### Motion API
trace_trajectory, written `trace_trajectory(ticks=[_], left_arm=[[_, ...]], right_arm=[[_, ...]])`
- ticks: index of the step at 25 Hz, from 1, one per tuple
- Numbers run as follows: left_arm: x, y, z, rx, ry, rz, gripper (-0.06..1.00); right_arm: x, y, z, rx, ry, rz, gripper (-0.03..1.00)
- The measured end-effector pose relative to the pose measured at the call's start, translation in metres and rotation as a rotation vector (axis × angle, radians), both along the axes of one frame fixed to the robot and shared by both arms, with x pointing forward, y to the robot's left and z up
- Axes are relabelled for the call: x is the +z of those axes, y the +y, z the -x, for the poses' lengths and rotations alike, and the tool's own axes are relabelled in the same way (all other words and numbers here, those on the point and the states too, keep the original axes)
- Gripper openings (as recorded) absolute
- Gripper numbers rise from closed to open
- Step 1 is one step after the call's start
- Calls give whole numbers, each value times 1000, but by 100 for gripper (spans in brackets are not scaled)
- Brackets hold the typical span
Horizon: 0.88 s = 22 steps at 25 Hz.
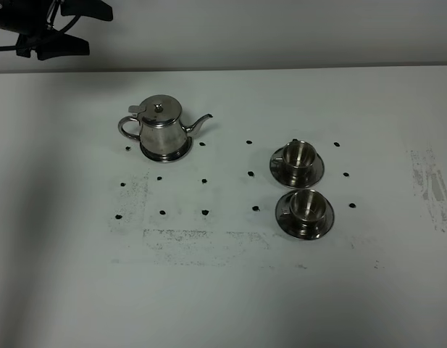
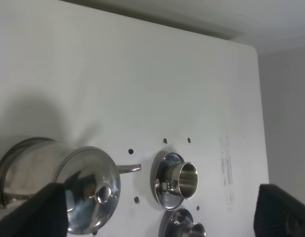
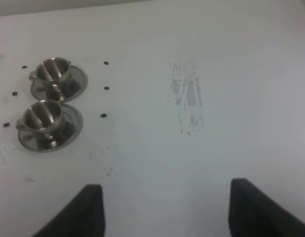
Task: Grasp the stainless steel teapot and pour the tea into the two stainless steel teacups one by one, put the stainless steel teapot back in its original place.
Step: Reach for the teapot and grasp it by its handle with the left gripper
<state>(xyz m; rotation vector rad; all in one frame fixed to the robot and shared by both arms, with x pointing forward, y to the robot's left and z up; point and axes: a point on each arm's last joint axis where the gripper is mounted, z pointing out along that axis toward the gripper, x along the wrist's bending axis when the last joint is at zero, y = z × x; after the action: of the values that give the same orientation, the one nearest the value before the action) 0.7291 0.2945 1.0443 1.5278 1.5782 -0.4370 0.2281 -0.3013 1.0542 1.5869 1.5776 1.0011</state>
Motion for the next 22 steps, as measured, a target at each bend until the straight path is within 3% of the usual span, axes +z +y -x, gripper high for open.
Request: trace_trajectory(ticks=[2, 5, 10, 14, 18, 22], left_arm=[[3, 0, 1, -22, -35, -21, 74], [20, 3, 9, -51, -100, -121, 74], [85, 15, 44, -26, -219, -390, 74], [119, 26, 81, 47, -222, -577, 74], [130, 27, 126, 55, -188, -668, 74], [132, 22, 187, 43, -155, -702, 74]], right_arm=[[0, 0, 0, 0, 0, 0, 52], [0, 0, 0, 0, 0, -1, 52], [0, 0, 0, 3, 0, -5, 52], [0, 1, 0, 4, 0, -5, 52], [0, 1, 0, 4, 0, -6, 52], [0, 1, 0, 5, 0, -5, 52]])
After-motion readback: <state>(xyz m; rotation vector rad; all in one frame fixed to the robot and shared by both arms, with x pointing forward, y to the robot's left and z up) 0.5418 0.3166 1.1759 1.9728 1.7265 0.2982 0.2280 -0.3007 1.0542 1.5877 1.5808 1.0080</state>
